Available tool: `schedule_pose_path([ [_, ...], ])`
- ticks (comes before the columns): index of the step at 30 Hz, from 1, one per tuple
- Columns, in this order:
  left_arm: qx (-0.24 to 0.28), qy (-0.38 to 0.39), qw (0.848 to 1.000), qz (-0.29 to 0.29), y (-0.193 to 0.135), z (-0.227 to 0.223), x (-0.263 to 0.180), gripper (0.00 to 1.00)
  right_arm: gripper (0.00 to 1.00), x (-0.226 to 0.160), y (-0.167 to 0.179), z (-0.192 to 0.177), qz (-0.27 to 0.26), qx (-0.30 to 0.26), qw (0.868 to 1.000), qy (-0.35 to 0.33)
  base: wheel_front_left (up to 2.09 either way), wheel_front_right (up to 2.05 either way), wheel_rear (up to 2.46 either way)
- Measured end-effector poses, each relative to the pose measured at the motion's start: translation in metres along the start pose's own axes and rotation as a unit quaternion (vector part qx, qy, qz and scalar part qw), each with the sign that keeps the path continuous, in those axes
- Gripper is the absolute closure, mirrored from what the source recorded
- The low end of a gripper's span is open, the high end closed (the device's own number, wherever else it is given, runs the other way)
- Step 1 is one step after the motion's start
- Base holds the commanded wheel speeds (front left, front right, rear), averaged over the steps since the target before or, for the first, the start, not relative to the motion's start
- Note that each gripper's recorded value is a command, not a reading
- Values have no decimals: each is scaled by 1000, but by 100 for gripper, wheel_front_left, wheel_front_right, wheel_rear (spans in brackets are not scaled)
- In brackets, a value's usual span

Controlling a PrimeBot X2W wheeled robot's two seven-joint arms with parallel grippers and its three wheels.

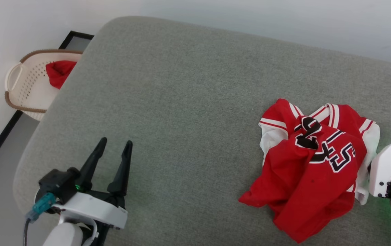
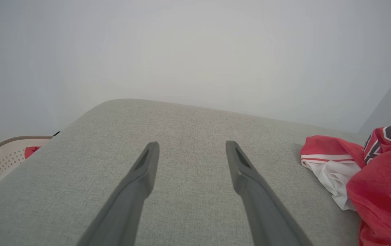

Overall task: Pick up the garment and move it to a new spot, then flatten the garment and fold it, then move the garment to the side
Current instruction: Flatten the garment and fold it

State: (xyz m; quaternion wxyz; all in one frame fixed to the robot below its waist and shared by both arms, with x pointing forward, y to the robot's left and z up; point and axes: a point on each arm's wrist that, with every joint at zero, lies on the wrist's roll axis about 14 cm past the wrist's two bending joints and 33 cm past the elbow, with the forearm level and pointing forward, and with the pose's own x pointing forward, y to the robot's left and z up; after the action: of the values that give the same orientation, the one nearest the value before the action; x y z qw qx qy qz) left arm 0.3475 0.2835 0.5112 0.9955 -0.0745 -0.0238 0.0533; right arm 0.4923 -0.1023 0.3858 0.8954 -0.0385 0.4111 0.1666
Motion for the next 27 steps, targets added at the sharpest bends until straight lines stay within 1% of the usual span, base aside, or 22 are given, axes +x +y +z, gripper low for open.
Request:
schedule_pose_path([
  [8, 0, -7, 1000, 6, 6, 4, 1, 0, 100, -12, -4, 3, -4, 5, 1000, 2, 0, 0, 0],
  [12, -1, -10, 1000, 6, 6, 5, -2, 0, 100, -27, -16, 8, -18, 2, 1000, -9, 0, 0, 0],
  [18, -2, -17, 1000, -4, 1, 8, -1, 0, 100, -57, -53, 17, -61, 8, 997, -40, 0, 0, 0],
  [27, -6, -21, 999, -23, -10, 9, 2, 0, 100, -102, -122, -5, -145, 38, 987, -50, 0, 0, 0],
])
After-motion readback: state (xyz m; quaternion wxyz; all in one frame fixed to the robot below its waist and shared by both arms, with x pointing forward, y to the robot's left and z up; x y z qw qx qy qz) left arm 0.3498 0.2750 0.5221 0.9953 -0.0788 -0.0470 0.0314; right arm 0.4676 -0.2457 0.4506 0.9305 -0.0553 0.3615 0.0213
